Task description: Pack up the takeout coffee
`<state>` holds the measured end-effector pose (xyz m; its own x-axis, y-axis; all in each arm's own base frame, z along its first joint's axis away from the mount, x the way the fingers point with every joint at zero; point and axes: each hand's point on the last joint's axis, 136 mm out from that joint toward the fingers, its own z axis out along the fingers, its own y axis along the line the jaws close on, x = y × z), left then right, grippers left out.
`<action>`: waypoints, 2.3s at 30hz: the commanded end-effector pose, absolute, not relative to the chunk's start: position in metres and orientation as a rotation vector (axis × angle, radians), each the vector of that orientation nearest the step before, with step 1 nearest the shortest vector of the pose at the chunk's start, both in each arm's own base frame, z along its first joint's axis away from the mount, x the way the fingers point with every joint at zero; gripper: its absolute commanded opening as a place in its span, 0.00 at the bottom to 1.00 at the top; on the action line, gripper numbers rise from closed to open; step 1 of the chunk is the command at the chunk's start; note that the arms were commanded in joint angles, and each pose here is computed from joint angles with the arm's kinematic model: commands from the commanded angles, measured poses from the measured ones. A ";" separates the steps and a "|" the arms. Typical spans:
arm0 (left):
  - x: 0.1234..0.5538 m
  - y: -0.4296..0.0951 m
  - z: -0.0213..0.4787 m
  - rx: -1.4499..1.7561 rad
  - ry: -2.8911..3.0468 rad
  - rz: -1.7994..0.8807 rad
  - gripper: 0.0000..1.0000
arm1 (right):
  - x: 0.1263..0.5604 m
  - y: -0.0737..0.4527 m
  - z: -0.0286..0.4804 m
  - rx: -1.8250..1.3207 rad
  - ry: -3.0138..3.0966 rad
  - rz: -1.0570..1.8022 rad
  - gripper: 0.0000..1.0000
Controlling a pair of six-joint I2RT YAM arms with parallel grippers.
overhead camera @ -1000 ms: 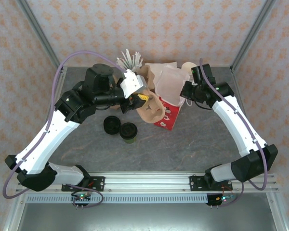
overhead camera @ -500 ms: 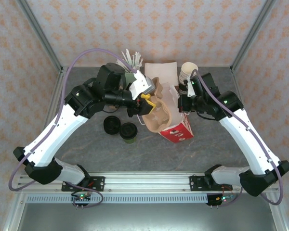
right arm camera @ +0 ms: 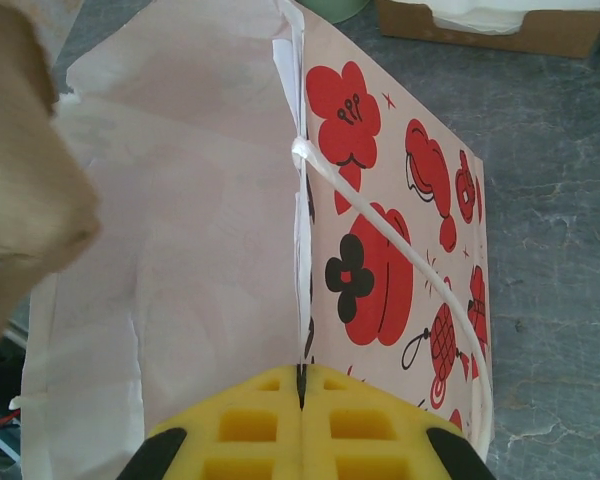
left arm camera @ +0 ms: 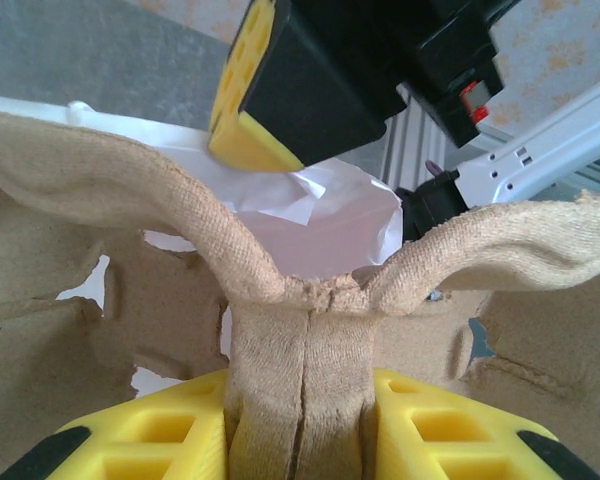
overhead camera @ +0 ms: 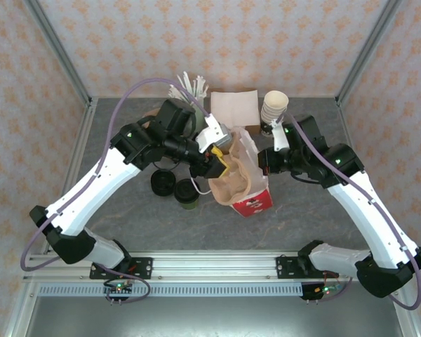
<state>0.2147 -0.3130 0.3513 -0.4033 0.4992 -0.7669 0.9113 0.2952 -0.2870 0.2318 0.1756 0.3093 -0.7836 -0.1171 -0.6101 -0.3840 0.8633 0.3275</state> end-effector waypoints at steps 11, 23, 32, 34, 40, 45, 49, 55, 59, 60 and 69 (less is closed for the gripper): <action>0.214 -0.314 0.303 1.322 2.218 -0.942 0.34 | 0.218 0.184 0.312 -0.466 2.406 0.630 0.00; 0.236 -0.315 0.291 1.258 2.274 -0.842 0.34 | 0.206 0.190 0.307 -0.510 2.417 0.691 0.00; 0.253 -0.313 0.280 1.197 2.301 -0.764 0.34 | 0.199 0.194 0.299 -0.510 2.443 0.744 0.00; 0.257 -0.314 0.279 1.173 2.307 -0.752 0.34 | 0.197 0.196 0.297 -0.509 2.449 0.767 0.00; 0.262 -0.316 0.272 1.144 2.308 -0.746 0.34 | 0.195 0.202 0.295 -0.499 2.455 0.826 0.00; 0.260 -0.315 0.262 1.135 2.347 -0.753 0.34 | 0.205 0.197 0.301 -0.409 2.438 0.788 0.08; 0.262 -0.315 0.260 1.099 2.369 -0.749 0.34 | 0.217 0.180 0.308 -0.274 2.429 0.673 0.42; 0.270 -0.316 0.262 0.991 2.408 -0.745 0.34 | 0.216 0.144 0.337 -0.028 2.383 0.564 0.50; 0.282 -0.313 0.262 0.875 2.453 -0.703 0.33 | 0.203 0.136 0.346 0.077 2.374 0.629 0.50; 0.284 -0.313 0.262 0.846 2.464 -0.701 0.33 | 0.198 0.139 0.344 0.089 2.387 0.663 0.48; 0.295 -0.320 0.267 0.747 2.468 -0.726 0.33 | 0.189 0.160 0.308 0.276 2.413 0.932 0.33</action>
